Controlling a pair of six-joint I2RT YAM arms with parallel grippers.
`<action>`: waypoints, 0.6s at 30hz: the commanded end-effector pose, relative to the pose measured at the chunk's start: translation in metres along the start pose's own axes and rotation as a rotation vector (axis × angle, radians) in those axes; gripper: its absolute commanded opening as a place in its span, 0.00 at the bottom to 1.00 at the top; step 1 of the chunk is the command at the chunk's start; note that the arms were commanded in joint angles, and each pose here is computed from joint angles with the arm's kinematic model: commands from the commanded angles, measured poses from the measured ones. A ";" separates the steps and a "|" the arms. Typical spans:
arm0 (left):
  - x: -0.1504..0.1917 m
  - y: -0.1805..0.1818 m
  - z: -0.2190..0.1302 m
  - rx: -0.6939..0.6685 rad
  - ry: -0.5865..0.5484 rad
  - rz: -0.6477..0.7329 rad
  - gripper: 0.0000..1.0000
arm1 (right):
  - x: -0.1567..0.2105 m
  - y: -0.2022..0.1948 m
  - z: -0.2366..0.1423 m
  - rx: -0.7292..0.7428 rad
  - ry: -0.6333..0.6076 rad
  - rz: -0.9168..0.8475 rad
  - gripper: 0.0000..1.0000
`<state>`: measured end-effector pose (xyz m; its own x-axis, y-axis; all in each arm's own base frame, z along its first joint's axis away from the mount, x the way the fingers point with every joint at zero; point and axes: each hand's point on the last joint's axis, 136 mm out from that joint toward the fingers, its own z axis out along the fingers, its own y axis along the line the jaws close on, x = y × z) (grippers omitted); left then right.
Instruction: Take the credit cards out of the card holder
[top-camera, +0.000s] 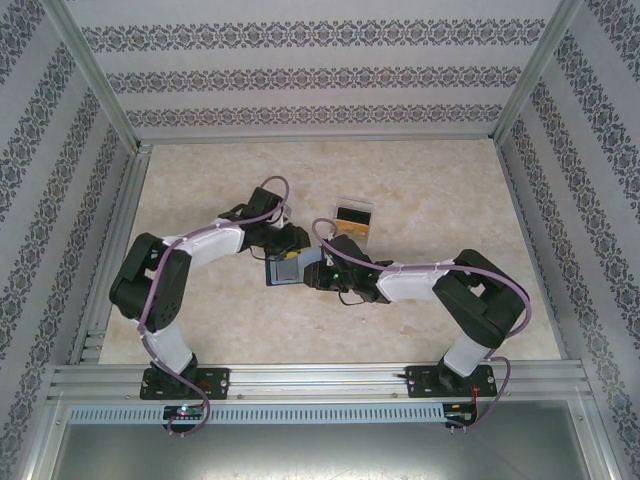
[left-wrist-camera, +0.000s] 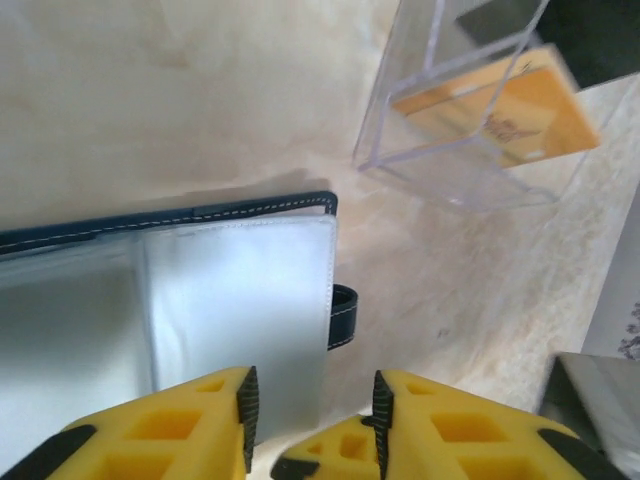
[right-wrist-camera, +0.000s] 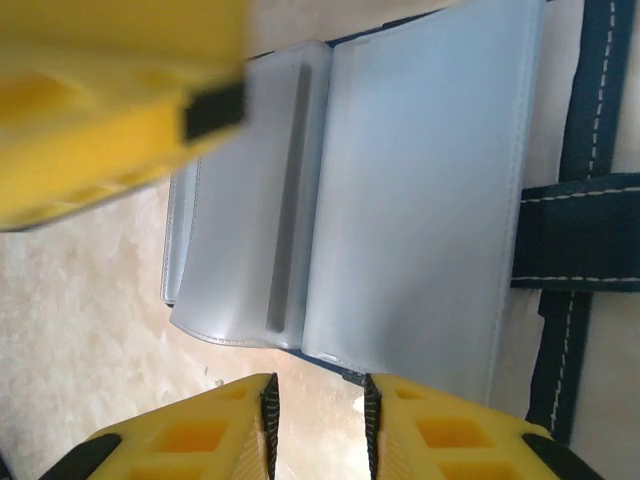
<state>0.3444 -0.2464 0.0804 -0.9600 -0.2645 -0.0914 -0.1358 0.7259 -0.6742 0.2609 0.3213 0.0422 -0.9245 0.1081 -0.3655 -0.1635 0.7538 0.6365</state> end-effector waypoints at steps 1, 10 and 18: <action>0.000 0.014 -0.023 -0.052 -0.044 -0.031 0.40 | -0.010 0.008 0.003 -0.013 -0.016 -0.007 0.31; 0.030 0.046 -0.037 -0.124 -0.008 -0.137 0.50 | -0.014 0.009 0.000 -0.009 -0.023 -0.017 0.32; 0.049 0.054 -0.036 -0.128 0.047 -0.187 0.55 | -0.014 0.009 0.001 -0.008 -0.024 -0.014 0.32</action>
<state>0.2913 -0.1979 0.0646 -0.9318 -0.3625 0.0177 -0.3047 0.7548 -0.5809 0.2650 0.3236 0.0456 -0.9235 0.1110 -0.3673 -0.1629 0.7533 0.6372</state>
